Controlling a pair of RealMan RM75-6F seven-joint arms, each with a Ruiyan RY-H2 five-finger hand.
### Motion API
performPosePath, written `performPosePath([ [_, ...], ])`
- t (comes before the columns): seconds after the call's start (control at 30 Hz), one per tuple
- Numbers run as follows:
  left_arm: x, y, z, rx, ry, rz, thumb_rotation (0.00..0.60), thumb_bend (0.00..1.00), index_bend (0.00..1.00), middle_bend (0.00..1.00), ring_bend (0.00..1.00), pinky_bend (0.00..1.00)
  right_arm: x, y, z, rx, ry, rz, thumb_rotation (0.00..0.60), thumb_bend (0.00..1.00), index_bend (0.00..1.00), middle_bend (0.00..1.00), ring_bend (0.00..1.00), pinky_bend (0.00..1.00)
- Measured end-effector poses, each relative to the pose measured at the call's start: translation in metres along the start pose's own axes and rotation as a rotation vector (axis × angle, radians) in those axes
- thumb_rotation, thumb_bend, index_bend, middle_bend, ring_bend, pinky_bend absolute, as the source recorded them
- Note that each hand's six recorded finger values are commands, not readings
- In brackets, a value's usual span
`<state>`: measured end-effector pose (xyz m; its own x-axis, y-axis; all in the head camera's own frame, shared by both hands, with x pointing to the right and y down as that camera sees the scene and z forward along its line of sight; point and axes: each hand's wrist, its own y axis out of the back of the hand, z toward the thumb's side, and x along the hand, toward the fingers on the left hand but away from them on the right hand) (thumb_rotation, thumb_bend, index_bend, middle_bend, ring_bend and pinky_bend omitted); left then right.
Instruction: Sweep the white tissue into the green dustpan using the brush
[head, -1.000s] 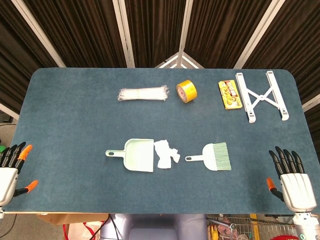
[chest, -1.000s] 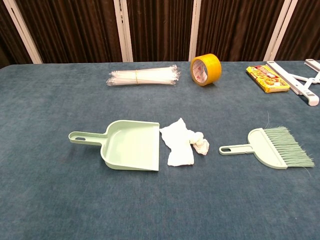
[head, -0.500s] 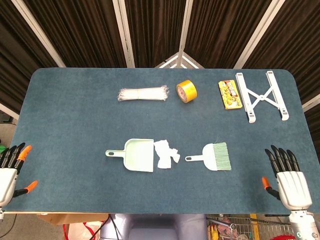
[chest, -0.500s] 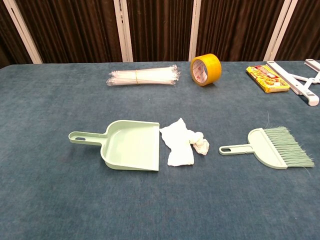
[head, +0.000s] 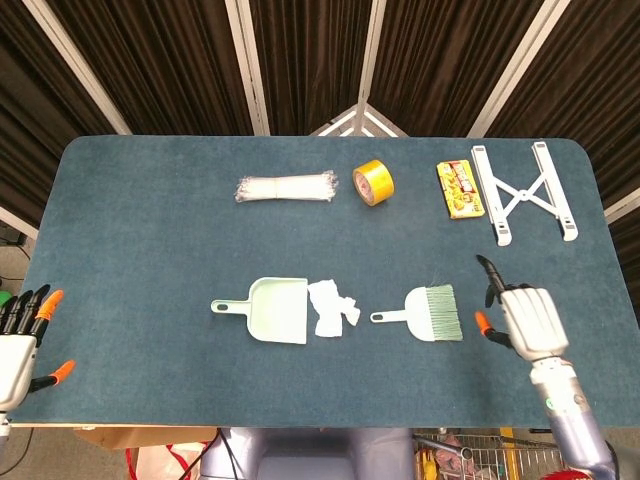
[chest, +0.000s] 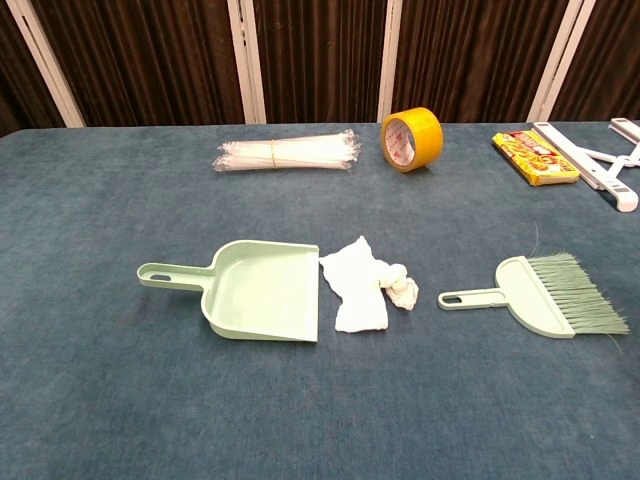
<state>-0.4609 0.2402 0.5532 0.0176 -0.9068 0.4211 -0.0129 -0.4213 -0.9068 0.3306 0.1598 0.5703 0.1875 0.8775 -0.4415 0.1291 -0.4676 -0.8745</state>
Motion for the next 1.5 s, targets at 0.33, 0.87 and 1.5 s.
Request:
performPosePath([
  [0.33,0.003,-0.003,-0.002,0.010,0.025,-0.005,0.600,0.00,0.00,0.00,0.00,0.00,-0.033,-0.031,0.039,0.080,0.035,0.109,0.600,0.39,0.37,0.89,0.92,0.79],
  [0.87,0.007,-0.006,-0.003,0.033,0.040,-0.008,0.600,0.00,0.00,0.00,0.00,0.00,-0.052,-0.103,0.068,0.111,0.018,0.211,0.600,0.39,0.42,0.89,0.92,0.79],
  [1.5,0.009,-0.007,-0.004,0.027,0.049,-0.013,0.600,0.00,0.00,0.00,0.00,0.00,-0.061,-0.137,0.078,0.164,-0.006,0.216,0.600,0.38,0.42,0.89,0.92,0.79],
])
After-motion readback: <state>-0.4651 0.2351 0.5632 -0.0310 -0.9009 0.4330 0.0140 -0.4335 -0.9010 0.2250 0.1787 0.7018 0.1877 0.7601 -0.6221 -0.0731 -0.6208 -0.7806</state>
